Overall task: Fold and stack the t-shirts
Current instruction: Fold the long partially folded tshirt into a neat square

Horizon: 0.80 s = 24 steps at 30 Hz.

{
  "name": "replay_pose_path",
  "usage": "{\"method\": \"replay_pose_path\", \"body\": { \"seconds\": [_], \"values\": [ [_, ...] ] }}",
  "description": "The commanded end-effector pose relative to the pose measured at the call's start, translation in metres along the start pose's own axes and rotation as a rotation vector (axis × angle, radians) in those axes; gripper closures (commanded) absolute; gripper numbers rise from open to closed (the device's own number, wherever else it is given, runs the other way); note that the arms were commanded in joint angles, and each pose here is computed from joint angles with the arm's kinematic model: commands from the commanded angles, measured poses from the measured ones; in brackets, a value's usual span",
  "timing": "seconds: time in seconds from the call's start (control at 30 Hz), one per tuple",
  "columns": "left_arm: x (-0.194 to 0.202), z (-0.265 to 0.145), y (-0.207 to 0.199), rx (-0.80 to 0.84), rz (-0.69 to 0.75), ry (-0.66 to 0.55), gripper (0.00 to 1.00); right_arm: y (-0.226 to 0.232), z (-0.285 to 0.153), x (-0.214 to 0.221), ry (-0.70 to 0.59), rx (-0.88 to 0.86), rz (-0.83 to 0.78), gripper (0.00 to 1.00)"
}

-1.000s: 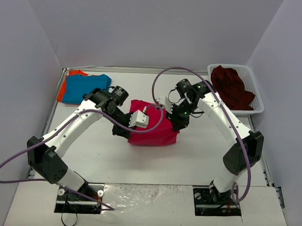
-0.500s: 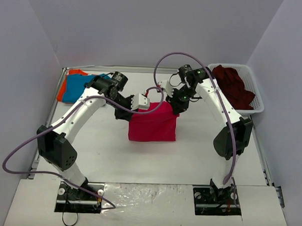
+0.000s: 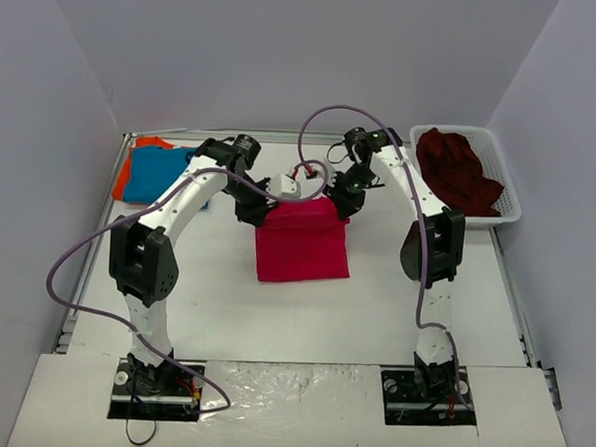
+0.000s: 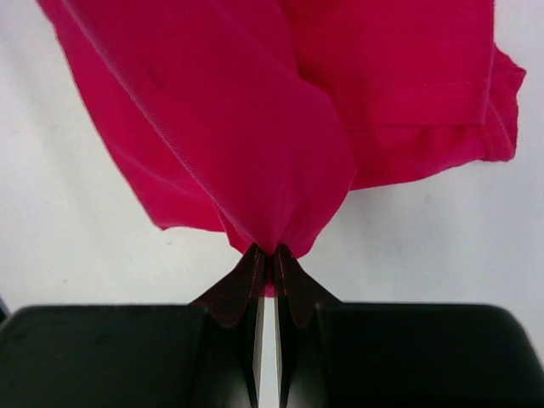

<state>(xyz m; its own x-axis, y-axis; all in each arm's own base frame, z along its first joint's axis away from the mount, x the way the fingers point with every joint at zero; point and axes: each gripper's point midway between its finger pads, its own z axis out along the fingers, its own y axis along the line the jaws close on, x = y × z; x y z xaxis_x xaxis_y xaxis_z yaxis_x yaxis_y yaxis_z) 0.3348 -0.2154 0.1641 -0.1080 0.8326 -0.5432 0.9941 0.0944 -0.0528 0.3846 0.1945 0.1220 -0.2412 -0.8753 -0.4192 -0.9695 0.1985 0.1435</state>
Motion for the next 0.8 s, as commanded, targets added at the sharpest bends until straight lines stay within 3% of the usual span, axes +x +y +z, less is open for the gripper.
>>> {"method": "replay_pose_path", "body": {
  "seconds": [0.0,0.33,0.37,0.4,0.5,0.53,0.63,0.77],
  "values": [
    [-0.003,-0.016,0.019,-0.050,0.024,-0.015,0.98,-0.015,-0.003,0.011,0.031,0.008,-0.002,1.00],
    [0.031,0.023,0.081,-0.077,-0.051,0.023,0.98,-0.081,0.027,-0.002,-0.031,0.098,-0.034,1.00],
    [0.036,0.027,0.088,-0.091,-0.062,0.028,0.94,-0.093,0.036,-0.004,-0.048,0.123,-0.035,0.96],
    [0.043,0.036,0.099,-0.112,-0.064,0.046,0.79,-0.100,0.039,-0.005,-0.053,0.142,-0.029,0.89],
    [0.059,0.052,0.119,-0.158,-0.085,0.086,0.74,-0.121,0.056,-0.008,-0.082,0.192,0.008,0.77],
    [0.063,0.055,0.123,-0.174,-0.114,0.090,0.68,-0.136,0.057,-0.012,-0.095,0.249,0.009,0.65],
    [0.065,0.049,0.147,-0.278,-0.176,0.076,0.47,-0.159,0.051,-0.020,-0.143,0.355,0.091,0.56],
    [0.042,0.008,0.165,-0.463,-0.199,0.002,0.36,-0.176,0.015,-0.031,-0.200,0.529,0.165,0.46]
  ]
}}
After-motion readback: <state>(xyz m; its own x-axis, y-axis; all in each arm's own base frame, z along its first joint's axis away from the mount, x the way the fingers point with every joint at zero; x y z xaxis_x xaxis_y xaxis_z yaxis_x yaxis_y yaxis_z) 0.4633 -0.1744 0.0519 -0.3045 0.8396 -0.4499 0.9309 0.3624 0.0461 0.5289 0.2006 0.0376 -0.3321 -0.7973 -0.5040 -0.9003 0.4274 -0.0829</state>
